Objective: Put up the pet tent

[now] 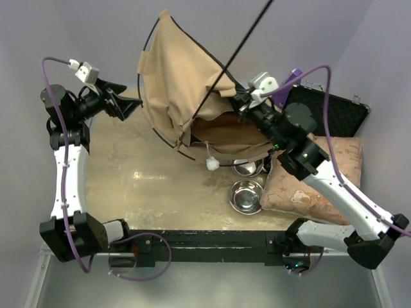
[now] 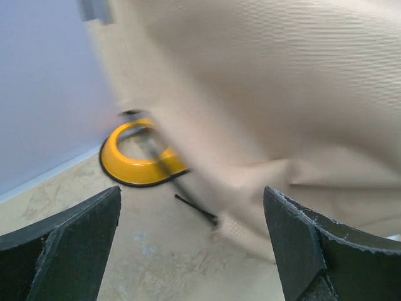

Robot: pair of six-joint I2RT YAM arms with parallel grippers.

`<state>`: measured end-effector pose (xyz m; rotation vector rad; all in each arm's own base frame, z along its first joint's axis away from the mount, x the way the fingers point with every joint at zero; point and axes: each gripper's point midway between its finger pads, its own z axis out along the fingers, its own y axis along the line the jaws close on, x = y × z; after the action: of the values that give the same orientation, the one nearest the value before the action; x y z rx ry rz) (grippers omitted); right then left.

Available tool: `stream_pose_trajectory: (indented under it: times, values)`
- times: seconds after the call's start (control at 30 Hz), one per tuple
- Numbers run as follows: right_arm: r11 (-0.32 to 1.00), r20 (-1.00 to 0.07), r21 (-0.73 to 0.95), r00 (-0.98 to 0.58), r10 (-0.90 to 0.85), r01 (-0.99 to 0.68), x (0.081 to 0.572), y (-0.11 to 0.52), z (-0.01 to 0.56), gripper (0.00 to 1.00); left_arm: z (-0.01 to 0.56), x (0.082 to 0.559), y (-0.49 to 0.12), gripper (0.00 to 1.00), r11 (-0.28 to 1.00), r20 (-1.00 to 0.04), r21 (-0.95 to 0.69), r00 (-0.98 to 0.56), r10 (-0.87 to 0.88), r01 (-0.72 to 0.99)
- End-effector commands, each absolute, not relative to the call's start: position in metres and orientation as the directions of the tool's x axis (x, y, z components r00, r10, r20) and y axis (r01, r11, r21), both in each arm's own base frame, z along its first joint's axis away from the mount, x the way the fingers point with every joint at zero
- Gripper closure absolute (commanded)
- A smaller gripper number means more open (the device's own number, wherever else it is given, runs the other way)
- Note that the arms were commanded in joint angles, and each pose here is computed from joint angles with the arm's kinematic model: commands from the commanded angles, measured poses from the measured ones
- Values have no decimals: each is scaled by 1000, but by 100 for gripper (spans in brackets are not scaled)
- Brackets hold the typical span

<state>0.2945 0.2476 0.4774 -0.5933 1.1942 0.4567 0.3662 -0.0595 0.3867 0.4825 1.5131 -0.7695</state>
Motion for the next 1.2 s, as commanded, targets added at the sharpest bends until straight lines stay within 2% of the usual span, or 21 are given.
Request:
stream_pose_trajectory:
  times: [0.0, 0.17, 0.4, 0.47, 0.53, 0.6, 0.77, 0.83, 0.93, 1.0, 1.17]
  values:
    - [820, -939, -182, 344, 19, -542, 305, 271, 476, 100, 397, 311, -97, 0, 604, -998, -65, -37, -58, 794]
    - [788, -954, -121, 291, 76, -604, 310, 311, 464, 100, 414, 271, -129, 0, 569, -996, 5, 55, -71, 822]
    - [685, -935, -125, 316, 161, -718, 281, 333, 485, 100, 386, 260, -161, 0, 524, -998, -46, -15, -63, 851]
    - [635, -914, -142, 346, 210, -759, 263, 331, 501, 100, 381, 276, -152, 2, 607, -997, -60, -24, -68, 792]
    - [570, -889, -180, 381, 255, -802, 238, 329, 518, 100, 373, 296, -139, 11, 687, -999, -51, -36, -36, 725]
    - [522, -869, -205, 399, 292, -828, 216, 325, 535, 100, 373, 309, -132, 15, 722, -999, -48, -48, -20, 690]
    - [372, -826, -312, 443, 348, -874, 162, 324, 566, 100, 407, 294, -144, 16, 662, -996, -5, 54, -68, 750]
    - [352, -815, -326, 449, 365, -877, 153, 324, 578, 100, 422, 286, -143, 16, 662, -990, 31, 112, -82, 749]
    - [372, -827, -309, 440, 350, -876, 162, 328, 581, 100, 417, 287, -144, 16, 661, -992, 26, 102, -78, 750]
    - [415, -847, -299, 439, 300, -860, 178, 334, 567, 100, 398, 304, -140, 16, 684, -997, -13, 47, -69, 729]
    - [618, -932, -240, 357, 70, -748, 254, 351, 492, 100, 316, 359, -148, 17, 649, -986, -136, -168, -13, 748]
